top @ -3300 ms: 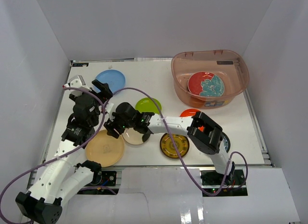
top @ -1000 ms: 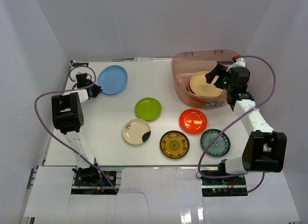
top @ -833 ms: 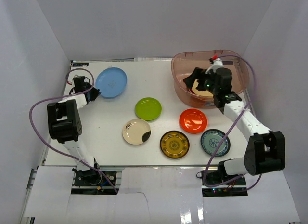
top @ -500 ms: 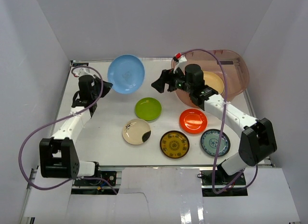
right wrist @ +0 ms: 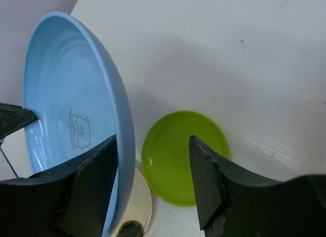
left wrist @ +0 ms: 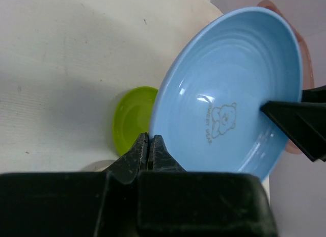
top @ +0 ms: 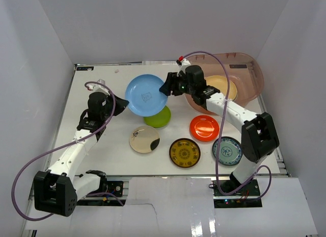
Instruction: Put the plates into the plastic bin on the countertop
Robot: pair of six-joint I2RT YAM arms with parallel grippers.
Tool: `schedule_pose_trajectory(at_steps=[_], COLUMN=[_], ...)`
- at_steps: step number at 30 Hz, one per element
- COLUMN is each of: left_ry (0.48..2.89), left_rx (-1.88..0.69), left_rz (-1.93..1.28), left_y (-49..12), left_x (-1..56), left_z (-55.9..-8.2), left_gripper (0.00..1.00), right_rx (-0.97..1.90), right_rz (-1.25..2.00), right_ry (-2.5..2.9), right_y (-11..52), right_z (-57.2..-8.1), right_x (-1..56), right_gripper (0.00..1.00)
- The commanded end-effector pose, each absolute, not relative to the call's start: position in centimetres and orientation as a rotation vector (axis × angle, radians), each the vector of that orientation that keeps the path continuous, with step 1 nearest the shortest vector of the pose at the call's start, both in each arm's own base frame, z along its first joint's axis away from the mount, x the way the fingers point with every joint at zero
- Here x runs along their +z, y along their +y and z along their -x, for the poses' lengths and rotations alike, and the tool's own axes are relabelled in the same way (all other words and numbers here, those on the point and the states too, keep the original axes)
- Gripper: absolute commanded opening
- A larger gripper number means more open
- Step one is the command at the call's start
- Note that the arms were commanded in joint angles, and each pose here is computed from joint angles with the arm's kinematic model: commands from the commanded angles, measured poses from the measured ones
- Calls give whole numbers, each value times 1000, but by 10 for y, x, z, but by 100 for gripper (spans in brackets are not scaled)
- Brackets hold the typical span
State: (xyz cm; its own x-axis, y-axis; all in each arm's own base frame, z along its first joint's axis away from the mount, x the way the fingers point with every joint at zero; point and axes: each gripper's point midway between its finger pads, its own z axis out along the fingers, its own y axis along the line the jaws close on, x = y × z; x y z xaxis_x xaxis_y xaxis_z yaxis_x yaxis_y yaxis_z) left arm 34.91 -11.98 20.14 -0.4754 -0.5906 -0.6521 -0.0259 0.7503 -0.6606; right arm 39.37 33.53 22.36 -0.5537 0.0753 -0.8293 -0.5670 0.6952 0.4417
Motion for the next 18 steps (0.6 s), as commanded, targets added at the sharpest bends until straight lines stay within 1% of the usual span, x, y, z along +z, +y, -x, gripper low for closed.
schedule_pose_trajectory(at_steps=[1, 2, 3, 4, 5, 6, 7, 8, 9, 10, 11, 12, 13, 14, 15, 16, 17, 18], left_ry=[1900, 1899, 1893, 1896, 1893, 1913, 1919, 1928, 1968, 1985, 1992, 2049, 2073, 2093, 2130, 2148, 2167, 2191], left_rx=[-805, -810, -820, -834, -835, -826, -814, -789, -744, -714, -674, -641, -618, -599, -575, -564, -552, -551], left_rz=[374, 367, 361, 347, 328, 322, 311, 312, 305, 307, 315, 325, 341, 363, 402, 424, 449, 488], left_y=[-131, -132, -133, -136, -137, -136, -135, -132, -128, -124, -118, -114, -110, -106, -101, -98, -95, -93], left_x=[232, 233, 236, 238, 242, 239, 239, 238, 230, 225, 222, 204, 195, 186, 167, 157, 146, 130], left_z=[-338, -336, -335, -333, -333, -331, -329, -329, -325, -323, -321, -312, -307, -302, -290, -284, -277, -267], left_gripper=[4, 6, 8, 20, 29, 39, 55, 62, 66, 71, 72, 72, 73, 74, 76, 78, 79, 79], right_rx=[905, 904, 896, 887, 848, 827, 808, 787, 761, 724, 704, 674, 615, 579, 533, 454, 413, 373], right_rz=[365, 368, 369, 365, 350, 339, 315, 296, 268, 209, 178, 139, 57, 11, -45, -149, -204, -260], right_ry=[1949, 1943, 1946, 1937, 1931, 1920, 1892, 1880, 1871, 1838, 1826, 1826, 1795, 1789, 1804, 1783, 1784, 1813], right_y=[340, 340, 339, 337, 331, 327, 315, 306, 293, 263, 246, 226, 184, 161, 137, 93, 73, 53], right_z=[-401, -402, -403, -403, -407, -408, -411, -414, -418, -428, -433, -437, -446, -449, -451, -456, -458, -457], right_x=[245, 249, 249, 254, 255, 260, 273, 278, 282, 297, 302, 301, 313, 313, 302, 304, 298, 279], right_gripper=[61, 56, 33, 20, 9, 8, 8, 8, 8, 8, 8, 8, 8, 8, 8, 8, 8, 8])
